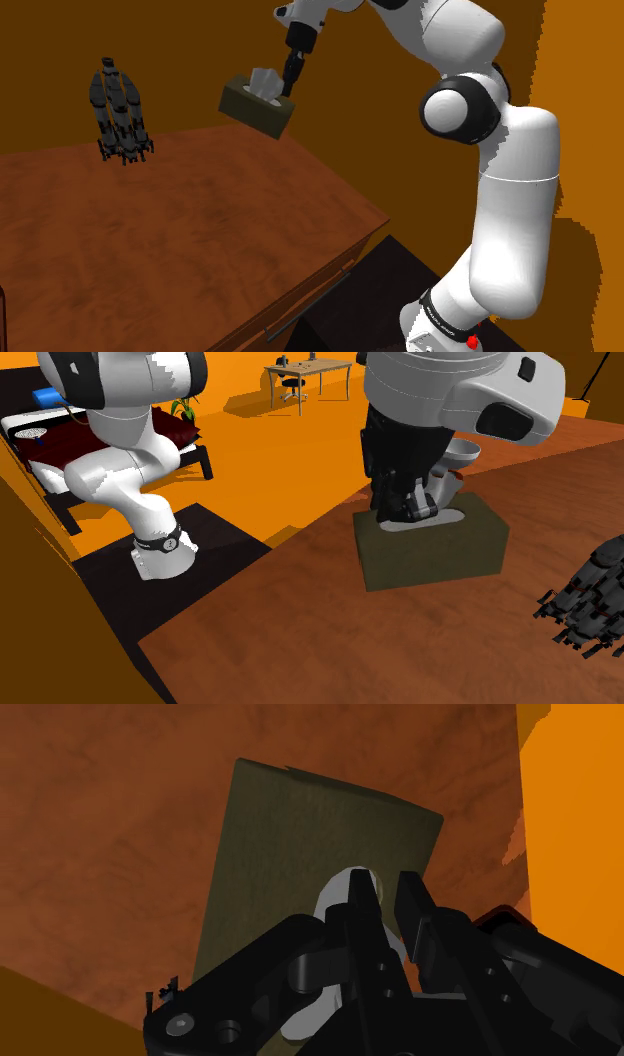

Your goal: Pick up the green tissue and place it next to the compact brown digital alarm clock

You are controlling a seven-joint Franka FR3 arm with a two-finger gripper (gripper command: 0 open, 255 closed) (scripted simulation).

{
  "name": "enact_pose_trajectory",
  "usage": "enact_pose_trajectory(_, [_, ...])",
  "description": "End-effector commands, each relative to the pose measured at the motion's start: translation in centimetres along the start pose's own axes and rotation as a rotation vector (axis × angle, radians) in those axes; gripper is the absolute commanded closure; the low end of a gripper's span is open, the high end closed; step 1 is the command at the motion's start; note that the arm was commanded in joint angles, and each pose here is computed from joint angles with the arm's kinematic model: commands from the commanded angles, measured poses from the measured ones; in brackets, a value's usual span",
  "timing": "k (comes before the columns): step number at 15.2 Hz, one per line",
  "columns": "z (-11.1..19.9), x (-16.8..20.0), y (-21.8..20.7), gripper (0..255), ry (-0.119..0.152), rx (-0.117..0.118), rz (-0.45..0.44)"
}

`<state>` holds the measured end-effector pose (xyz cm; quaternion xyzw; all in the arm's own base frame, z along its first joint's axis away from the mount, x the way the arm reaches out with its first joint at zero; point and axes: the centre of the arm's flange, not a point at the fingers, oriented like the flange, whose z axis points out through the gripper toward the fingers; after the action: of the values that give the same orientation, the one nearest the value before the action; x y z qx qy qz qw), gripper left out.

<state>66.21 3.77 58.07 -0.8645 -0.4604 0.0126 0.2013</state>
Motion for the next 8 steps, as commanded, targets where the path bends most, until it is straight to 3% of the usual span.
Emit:
enact_pose_trajectory(1, [-0.7,0.1,-0.2,255,0.000,0.000,0.000])
enact_pose_trajectory(8, [2.9,4.6,-7.5,255,0.000,0.000,0.000])
